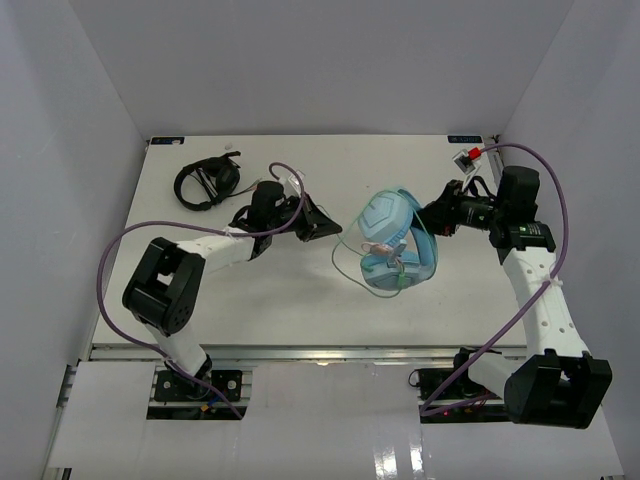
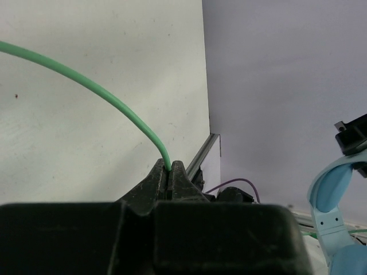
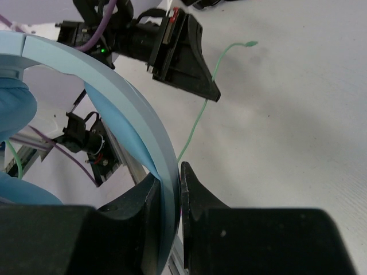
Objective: Wrap the headphones
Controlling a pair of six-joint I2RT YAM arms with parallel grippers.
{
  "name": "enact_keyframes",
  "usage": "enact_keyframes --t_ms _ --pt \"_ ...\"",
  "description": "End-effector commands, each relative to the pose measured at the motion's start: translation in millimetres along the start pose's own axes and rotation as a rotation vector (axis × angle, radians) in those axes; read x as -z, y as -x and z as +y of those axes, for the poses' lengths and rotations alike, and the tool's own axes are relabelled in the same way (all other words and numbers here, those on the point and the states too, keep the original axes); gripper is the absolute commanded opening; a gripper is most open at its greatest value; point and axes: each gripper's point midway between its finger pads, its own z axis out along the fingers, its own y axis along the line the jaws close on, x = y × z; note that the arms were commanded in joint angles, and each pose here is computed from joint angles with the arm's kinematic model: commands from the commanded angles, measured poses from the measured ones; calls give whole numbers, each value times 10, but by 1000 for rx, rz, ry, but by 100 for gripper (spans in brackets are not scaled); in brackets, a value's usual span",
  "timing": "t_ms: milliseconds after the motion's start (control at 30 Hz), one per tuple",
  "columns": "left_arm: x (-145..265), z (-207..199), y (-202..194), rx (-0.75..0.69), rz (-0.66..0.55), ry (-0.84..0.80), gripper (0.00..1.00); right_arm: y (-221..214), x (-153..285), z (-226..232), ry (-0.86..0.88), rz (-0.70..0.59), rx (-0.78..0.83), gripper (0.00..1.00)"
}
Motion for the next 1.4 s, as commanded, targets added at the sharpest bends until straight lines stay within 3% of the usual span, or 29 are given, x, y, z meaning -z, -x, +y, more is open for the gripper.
enact_keyframes --t_ms 0,267,467,633,1167,1367 --pt "144 -50 264 -74 -3 42 0 -49 36 258 152 12 40 8" --pt "556 -348 762 -161 -118 97 0 -93 20 31 36 14 95 8" --pt "793 -825 926 -263 -199 66 0 -101 42 -268 -136 8 115 8" --pt "795 -1055 850 -292 -188 33 0 -92 14 -302 -152 12 73 8" --pt "754 -1218 799 -371 -186 63 0 -194 -98 -325 -103 52 -111 8" --pt "653 -976 533 -388 -123 126 0 -207 -145 -384 -100 62 -194 8"
